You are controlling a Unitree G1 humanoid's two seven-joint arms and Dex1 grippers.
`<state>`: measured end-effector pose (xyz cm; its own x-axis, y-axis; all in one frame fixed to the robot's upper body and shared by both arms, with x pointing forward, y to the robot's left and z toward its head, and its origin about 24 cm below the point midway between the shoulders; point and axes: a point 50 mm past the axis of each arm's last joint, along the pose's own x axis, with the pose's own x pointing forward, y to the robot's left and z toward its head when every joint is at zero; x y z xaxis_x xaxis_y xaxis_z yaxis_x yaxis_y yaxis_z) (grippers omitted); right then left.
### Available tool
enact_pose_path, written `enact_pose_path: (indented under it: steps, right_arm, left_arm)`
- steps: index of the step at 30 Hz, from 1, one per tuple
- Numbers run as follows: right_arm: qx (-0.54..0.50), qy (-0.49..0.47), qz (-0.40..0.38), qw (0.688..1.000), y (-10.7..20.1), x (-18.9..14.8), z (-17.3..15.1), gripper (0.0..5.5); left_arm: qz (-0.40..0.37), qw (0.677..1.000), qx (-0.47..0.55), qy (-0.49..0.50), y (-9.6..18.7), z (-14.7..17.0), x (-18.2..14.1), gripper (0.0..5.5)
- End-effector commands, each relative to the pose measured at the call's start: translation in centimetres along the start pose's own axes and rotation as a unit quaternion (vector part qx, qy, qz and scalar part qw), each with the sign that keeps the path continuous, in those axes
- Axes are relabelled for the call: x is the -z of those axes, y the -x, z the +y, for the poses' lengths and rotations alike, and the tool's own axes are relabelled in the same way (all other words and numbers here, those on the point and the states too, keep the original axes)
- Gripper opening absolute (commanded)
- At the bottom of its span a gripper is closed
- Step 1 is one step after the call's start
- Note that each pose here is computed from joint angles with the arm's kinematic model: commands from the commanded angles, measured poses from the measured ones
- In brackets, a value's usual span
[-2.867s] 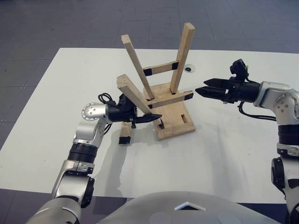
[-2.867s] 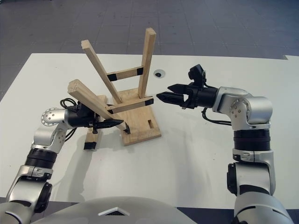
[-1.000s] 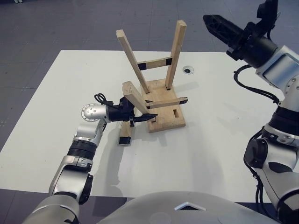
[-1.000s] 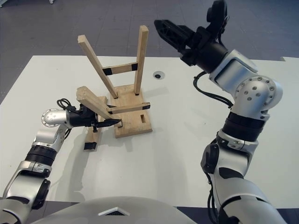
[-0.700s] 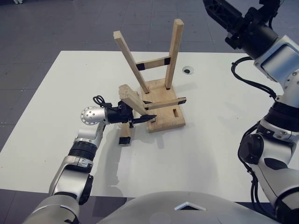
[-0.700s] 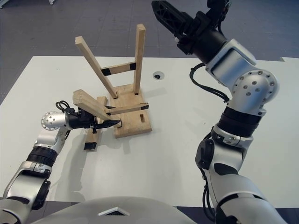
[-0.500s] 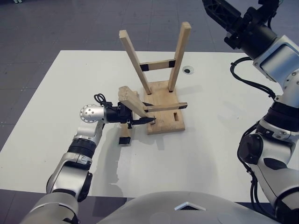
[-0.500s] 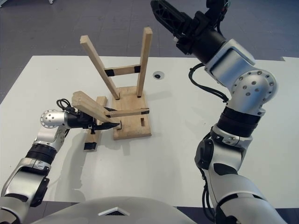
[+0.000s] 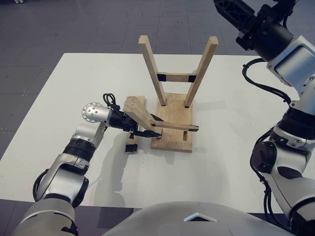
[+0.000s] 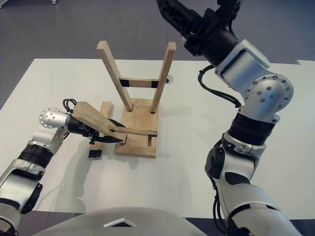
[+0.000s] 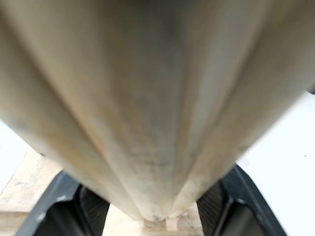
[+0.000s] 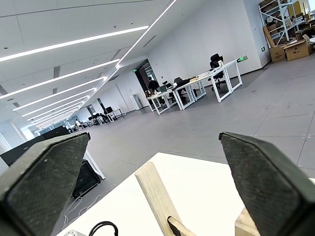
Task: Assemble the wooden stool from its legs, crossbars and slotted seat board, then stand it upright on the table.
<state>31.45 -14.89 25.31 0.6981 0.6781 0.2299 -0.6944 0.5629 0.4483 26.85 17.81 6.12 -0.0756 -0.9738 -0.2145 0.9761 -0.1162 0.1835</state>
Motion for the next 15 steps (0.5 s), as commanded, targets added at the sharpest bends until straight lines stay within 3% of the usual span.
enact_pose_path:
  steps: [1, 5, 15]
  right_arm:
    - [-0.001, 0.0, 0.005, 1.0, 0.1, 0.1, 0.3, 4.85]
    - [0.002, -0.002, 0.004, 1.0, 0.2, 0.2, 0.1, 4.85]
    - [0.007, -0.006, -0.004, 1.0, 0.3, 0.2, 0.0, 4.85]
  left_arm:
    - [0.089, 0.991, -0.003, 0.102, -1.6, -4.6, 5.8, 2.12]
    - [0.081, 0.991, -0.045, 0.097, -2.1, -3.4, 5.5, 2.12]
    - [0.087, 0.993, 0.032, 0.068, -1.5, -2.6, 4.2, 2.12]
